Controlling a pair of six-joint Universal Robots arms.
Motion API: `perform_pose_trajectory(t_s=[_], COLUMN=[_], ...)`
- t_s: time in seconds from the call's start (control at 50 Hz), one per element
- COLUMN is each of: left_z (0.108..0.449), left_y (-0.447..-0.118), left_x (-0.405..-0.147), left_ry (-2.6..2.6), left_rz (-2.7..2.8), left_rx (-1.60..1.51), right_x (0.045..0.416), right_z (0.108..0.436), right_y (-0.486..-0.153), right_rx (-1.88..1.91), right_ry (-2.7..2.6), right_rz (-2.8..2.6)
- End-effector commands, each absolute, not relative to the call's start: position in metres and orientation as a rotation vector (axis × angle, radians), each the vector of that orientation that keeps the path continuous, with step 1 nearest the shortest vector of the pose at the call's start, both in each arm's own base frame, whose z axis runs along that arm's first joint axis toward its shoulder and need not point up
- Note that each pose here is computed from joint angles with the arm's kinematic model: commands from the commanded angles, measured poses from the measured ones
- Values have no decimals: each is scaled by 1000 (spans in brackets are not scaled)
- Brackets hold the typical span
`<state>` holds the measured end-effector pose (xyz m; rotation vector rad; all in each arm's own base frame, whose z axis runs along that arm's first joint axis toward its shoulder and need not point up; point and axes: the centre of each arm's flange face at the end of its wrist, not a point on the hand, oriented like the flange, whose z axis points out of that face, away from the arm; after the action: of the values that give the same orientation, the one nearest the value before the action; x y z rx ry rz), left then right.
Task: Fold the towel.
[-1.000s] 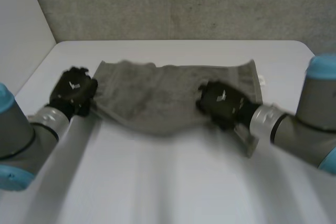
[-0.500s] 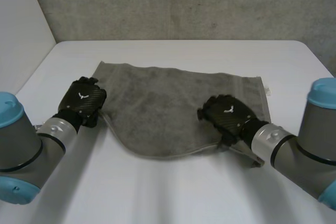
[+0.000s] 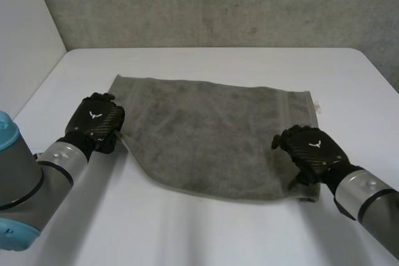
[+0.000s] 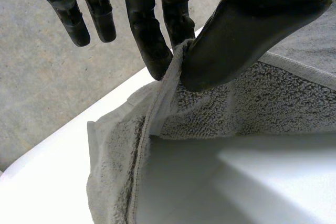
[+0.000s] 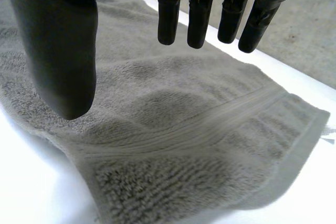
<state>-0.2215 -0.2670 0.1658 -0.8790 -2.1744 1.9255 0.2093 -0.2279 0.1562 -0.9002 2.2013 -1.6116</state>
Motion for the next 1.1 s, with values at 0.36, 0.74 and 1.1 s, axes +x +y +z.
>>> perform_pose_trajectory(t_s=[0.36, 0.74, 1.1], left_z=[170, 169, 168], left_y=[-266, -268, -269], left_x=[-220, -216, -216], left_ry=[-2187, -2200, -2203], left_rz=[1907, 1909, 1908], left_rx=[-844, -832, -830], right_x=[172, 174, 173], right_z=[148, 136, 116], right_y=[-225, -223, -244], right_rx=[-933, -926, -902], right_ry=[2285, 2307, 2325], right_rz=[-1601, -1541, -1522])
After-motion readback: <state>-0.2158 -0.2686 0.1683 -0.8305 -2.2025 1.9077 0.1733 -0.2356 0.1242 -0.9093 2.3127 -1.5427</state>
